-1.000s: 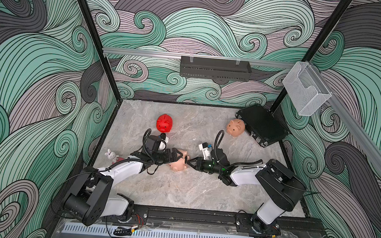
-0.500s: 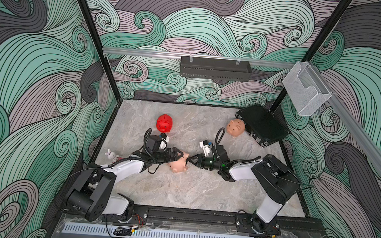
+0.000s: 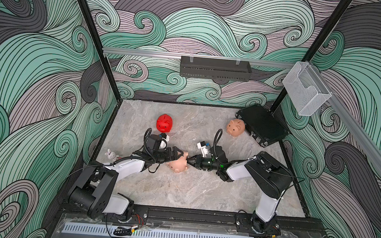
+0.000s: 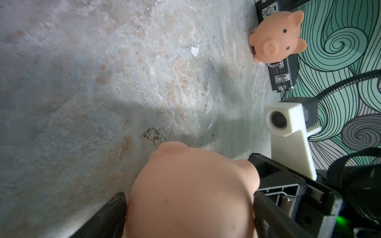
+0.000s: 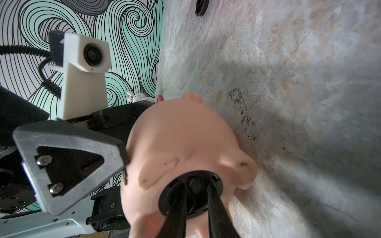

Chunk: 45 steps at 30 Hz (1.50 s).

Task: Open piggy banks
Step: Open the lid on the piggy bank.

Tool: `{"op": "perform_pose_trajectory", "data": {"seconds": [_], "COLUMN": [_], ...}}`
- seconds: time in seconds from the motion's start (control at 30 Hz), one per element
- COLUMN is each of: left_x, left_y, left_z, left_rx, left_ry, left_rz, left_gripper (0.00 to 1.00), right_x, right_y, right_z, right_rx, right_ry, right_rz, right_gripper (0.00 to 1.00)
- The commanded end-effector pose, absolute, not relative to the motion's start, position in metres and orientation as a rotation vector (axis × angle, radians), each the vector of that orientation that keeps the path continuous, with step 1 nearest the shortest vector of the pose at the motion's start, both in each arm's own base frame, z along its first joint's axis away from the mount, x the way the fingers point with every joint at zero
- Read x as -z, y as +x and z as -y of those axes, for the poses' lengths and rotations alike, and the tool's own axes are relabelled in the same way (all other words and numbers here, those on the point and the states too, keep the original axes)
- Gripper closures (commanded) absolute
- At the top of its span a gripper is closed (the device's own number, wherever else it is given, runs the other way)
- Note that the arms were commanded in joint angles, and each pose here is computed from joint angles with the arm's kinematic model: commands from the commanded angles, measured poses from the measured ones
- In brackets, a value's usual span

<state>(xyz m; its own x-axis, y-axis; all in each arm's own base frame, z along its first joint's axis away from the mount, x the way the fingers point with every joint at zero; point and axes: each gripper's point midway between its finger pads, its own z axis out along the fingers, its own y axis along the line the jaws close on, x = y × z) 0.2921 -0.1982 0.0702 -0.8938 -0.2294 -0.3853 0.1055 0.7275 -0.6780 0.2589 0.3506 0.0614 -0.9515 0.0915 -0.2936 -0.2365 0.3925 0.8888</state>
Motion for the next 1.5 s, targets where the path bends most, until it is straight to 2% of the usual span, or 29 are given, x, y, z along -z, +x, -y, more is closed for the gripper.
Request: {"op": "perform_pose_trajectory", "data": {"seconds": [0.0,0.63,1.17,1.27,1.47], "left_x": [-0.018,-0.012,-0.016,-0.016,-0.016], "left_y": [0.256,0.253,0.251,0.252,0.252], "left_z": [0.183,0.186,0.189,0.190,0.190], "left_rx": [0.915,0.948,0.972,0.978,0.970], "left_ry": [-0.171,-0.168,-0.148,-0.147,-0.139], "left_rz": [-2.711,-2.718,-2.712,-2.710,-2.717], "left_gripper": [0.10,0.14,0.15,0.15,0.15], "right_x": [-0.079,-0.071,-0.067,-0.072,-0.081], "right_y": [0.258,0.265,0.266,0.266,0.266], "right_z": [-0.365,-0.368,-0.370,-0.368,-0.370], "right_rx": [-1.655,-1.565,-1.530,-1.514,-1.511], "right_ry": [-0.198,-0.100,-0.070,-0.090,-0.151], "right_rz": [-2.289,-2.363,-2.404,-2.395,-2.355], "right_gripper": [0.78,0.77,0.91,0.99,1.00]}}
